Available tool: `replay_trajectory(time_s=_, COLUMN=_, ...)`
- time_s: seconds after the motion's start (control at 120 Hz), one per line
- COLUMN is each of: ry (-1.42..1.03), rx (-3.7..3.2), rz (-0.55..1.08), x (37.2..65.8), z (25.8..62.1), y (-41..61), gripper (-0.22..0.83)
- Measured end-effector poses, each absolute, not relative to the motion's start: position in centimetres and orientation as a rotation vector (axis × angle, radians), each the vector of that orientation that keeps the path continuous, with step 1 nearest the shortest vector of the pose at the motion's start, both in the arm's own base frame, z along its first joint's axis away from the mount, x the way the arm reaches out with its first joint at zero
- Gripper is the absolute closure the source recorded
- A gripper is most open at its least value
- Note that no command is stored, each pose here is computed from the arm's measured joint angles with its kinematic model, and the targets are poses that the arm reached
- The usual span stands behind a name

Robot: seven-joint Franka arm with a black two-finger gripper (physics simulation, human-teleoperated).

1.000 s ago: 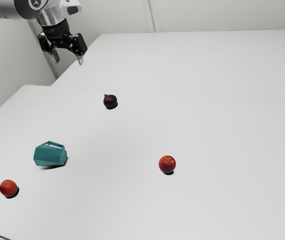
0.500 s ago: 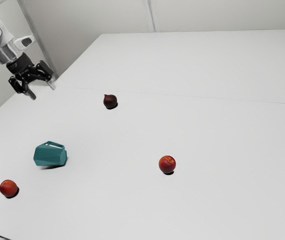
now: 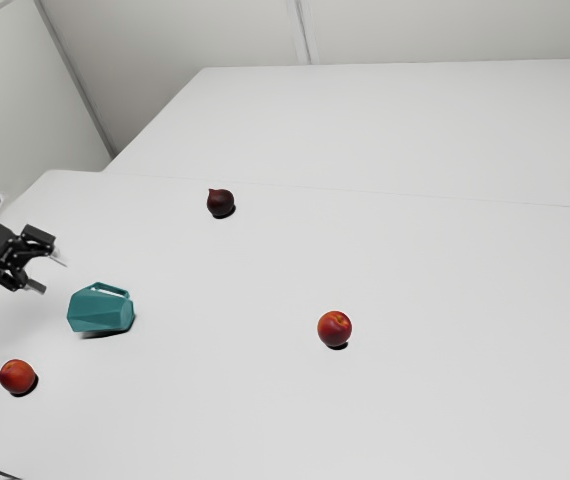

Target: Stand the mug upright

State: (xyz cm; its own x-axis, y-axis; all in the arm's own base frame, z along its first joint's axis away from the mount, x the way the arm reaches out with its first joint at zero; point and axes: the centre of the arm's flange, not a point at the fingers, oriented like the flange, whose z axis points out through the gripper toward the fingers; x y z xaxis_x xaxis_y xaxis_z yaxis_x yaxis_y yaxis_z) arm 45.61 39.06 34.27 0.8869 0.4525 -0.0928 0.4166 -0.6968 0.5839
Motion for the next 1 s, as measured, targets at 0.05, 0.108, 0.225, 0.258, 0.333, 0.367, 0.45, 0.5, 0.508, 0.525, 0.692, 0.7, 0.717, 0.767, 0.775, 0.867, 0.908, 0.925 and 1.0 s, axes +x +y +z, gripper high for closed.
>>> replay_trajectory(time_s=0.05, ry=0.614, rx=2.391, rz=0.095, x=44.7, z=32.7, y=39.8, gripper=0.00)
replay_trajectory(time_s=0.108, ry=0.586, rx=2.350, rz=0.124, x=44.1, z=31.3, y=40.2, gripper=0.00)
replay_trajectory(time_s=0.225, ry=0.503, rx=2.287, rz=0.187, x=43.6, z=29.7, y=39.6, gripper=0.00)
replay_trajectory(time_s=0.258, ry=0.486, rx=2.266, rz=0.201, x=43.2, z=29.2, y=39.3, gripper=0.00)
replay_trajectory(time_s=0.333, ry=0.474, rx=2.225, rz=0.235, x=41.7, z=28.2, y=39.2, gripper=0.00)
replay_trajectory(time_s=0.367, ry=0.462, rx=2.211, rz=0.251, x=41.4, z=27.9, y=39.1, gripper=0.00)
replay_trajectory(time_s=0.45, ry=0.425, rx=2.190, rz=0.292, x=41.3, z=27.9, y=38.7, gripper=0.00)
replay_trajectory(time_s=0.5, ry=0.405, rx=2.181, rz=0.313, x=41.3, z=27.9, y=38.5, gripper=0.00)
replay_trajectory(time_s=0.508, ry=0.402, rx=2.179, rz=0.316, x=41.3, z=27.9, y=38.5, gripper=0.00)
replay_trajectory(time_s=0.525, ry=0.398, rx=2.176, rz=0.322, x=41.3, z=27.8, y=38.4, gripper=0.00)
replay_trajectory(time_s=0.692, ry=0.367, rx=2.122, rz=0.355, x=41.5, z=27.4, y=36.4, gripper=0.00)
replay_trajectory(time_s=0.7, ry=0.363, rx=2.121, rz=0.356, x=41.6, z=27.5, y=36.3, gripper=0.00)
replay_trajectory(time_s=0.717, ry=0.358, rx=2.119, rz=0.357, x=41.7, z=27.5, y=36.1, gripper=0.00)
replay_trajectory(time_s=0.767, ry=0.348, rx=2.113, rz=0.360, x=41.9, z=27.5, y=35.7, gripper=0.00)
replay_trajectory(time_s=0.775, ry=0.347, rx=2.111, rz=0.360, x=41.9, z=27.5, y=35.6, gripper=0.00)
replay_trajectory(time_s=0.867, ry=0.335, rx=2.098, rz=0.360, x=41.9, z=27.3, y=34.6, gripper=0.00)
replay_trajectory(time_s=0.908, ry=0.329, rx=2.094, rz=0.361, x=41.9, z=27.3, y=34.1, gripper=0.00)
replay_trajectory(time_s=0.925, ry=0.328, rx=2.093, rz=0.361, x=42.0, z=27.3, y=33.9, gripper=0.00)
replay_trajectory(time_s=1.0, ry=0.318, rx=2.093, rz=0.367, x=42.1, z=27.5, y=33.5, gripper=0.04)
